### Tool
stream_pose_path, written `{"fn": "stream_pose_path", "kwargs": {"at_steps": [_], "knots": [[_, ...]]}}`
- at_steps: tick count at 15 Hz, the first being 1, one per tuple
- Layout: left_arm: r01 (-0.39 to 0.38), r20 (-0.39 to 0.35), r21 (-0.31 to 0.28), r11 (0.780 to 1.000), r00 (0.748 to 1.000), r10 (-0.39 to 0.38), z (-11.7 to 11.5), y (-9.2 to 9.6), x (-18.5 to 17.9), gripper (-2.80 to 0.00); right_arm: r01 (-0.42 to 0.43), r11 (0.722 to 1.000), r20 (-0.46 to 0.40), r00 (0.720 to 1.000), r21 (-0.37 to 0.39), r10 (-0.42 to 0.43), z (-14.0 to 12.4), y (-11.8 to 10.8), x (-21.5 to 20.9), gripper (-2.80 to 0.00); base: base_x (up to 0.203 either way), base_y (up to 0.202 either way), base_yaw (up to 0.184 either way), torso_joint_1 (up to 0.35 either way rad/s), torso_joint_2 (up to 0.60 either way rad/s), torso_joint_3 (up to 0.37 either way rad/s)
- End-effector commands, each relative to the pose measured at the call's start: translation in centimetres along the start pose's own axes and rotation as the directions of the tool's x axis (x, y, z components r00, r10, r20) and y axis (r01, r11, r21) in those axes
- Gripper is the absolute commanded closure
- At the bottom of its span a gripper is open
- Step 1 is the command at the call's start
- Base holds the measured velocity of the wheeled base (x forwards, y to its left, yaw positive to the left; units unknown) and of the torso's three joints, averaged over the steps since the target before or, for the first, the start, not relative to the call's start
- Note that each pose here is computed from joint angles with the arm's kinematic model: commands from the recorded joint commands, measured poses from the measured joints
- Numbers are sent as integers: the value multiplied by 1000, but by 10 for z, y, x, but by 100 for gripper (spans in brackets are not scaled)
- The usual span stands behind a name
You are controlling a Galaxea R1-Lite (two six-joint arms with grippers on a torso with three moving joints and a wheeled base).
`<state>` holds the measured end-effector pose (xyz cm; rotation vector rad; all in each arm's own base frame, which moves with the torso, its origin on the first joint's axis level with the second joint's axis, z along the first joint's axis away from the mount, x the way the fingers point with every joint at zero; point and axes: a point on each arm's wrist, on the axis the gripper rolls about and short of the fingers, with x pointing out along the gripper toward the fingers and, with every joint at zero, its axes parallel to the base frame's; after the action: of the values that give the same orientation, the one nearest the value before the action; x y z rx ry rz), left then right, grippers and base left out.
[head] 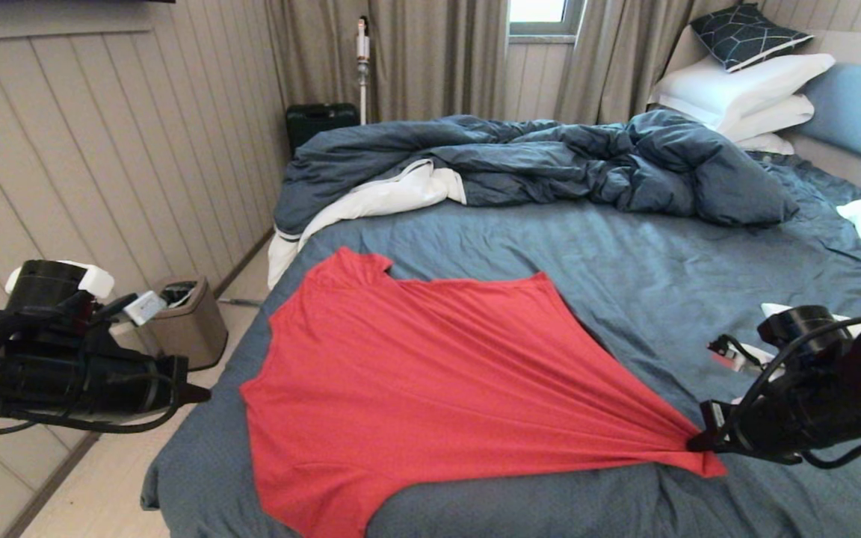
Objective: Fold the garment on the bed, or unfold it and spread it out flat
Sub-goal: Fold the red T-shirt
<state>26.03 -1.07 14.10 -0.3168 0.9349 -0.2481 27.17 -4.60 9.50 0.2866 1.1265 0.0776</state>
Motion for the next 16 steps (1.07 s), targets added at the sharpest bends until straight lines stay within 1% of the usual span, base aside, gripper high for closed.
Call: {"fn": "stream_pose_path", "kwargs": {"at_steps": [1,4,6,7,8,11,12,13,14,16], "knots": [[-1,-18,-7,1000,1000,1,-3,2,4,0,-4,1000,-1,1000,0,4,1,0,1,0,0,0,0,0,0,0],[9,-55,-20,1000,998,-10,-5,0,12,0,-7,1000,-6,1000,-4,7,3,1,4,0,0,0,0,0,0,0],[23,-72,-59,998,997,-27,-8,-5,15,0,-7,1000,-13,1000,-3,6,6,-1,9,0,0,0,0,0,0,0],[35,-79,-61,998,996,-40,-9,-7,15,0,-7,1000,-15,1000,-1,7,7,-1,11,0,0,0,0,0,0,0],[66,-105,-58,996,992,-72,-13,-13,19,0,-6,1000,-27,1000,6,6,9,-3,16,0,0,0,0,0,0,0],[69,-181,-78,995,980,-82,-23,-13,36,0,-3,1000,-40,999,16,3,11,-6,23,0,0,0,0,0,0,0],[60,-206,-98,993,975,-79,-26,-11,43,-280,-1,1000,-38,999,20,2,13,-7,24,0,0,0,0,0,0,0],[51,-227,-112,992,971,-75,-31,-9,49,-280,-2,1000,-29,1000,19,2,14,-7,22,0,0,0,0,0,0,0],[51,-224,-116,992,972,-76,-31,-7,54,-280,-2,1000,-21,1000,16,2,14,-6,20,0,0,0,0,0,0,0],[51,-192,-136,989,978,-77,-26,-8,54,-280,-4,1000,-14,1000,14,4,12,-4,15,0,0,0,0,0,0,0]]}}
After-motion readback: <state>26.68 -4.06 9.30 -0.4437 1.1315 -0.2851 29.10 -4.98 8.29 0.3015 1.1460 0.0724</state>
